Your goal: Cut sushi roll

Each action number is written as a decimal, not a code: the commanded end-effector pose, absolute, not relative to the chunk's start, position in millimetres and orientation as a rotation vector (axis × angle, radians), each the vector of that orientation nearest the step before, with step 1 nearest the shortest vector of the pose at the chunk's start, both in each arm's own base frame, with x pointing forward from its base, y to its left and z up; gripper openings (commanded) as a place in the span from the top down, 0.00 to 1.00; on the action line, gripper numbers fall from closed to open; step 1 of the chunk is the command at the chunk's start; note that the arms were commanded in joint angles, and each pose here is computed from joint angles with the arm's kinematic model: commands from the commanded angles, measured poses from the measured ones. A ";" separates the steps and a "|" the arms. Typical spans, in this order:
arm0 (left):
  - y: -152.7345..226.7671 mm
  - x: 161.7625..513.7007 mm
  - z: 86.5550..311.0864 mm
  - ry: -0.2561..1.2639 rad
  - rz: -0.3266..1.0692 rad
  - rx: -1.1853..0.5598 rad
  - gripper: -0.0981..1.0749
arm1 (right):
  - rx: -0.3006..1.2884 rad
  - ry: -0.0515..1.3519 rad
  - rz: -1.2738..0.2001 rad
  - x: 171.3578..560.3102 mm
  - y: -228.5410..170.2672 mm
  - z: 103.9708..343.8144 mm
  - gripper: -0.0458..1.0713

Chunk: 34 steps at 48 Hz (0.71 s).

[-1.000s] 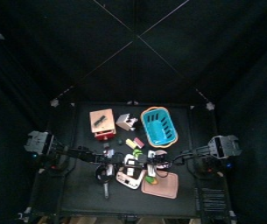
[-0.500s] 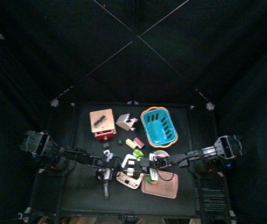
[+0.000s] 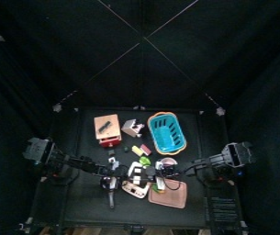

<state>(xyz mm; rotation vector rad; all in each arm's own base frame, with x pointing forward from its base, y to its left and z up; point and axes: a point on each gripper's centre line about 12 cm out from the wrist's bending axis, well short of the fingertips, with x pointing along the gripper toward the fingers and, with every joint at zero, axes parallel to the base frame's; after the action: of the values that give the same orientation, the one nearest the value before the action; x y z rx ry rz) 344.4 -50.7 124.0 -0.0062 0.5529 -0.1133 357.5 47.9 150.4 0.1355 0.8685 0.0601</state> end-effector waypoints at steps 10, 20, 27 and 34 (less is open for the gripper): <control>-49.1 354.4 124.3 0.540 -0.097 -0.021 0.59 | 0.146 0.843 0.057 368.3 48.1 155.1 0.66; -48.9 354.7 118.6 0.557 -0.092 -0.025 0.59 | 0.144 0.876 0.053 369.3 48.2 142.9 0.66; -52.7 354.2 119.1 0.556 -0.101 -0.025 0.59 | 0.142 0.880 0.058 370.4 50.7 141.4 0.66; -59.3 353.7 121.2 0.550 -0.119 -0.021 0.59 | 0.141 0.875 0.062 371.5 52.0 142.8 0.66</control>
<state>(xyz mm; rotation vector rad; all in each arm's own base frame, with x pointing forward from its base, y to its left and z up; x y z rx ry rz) 346.0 -55.8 108.4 -0.0167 0.5956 -0.1124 364.2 50.0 128.7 0.1390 0.9223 0.0538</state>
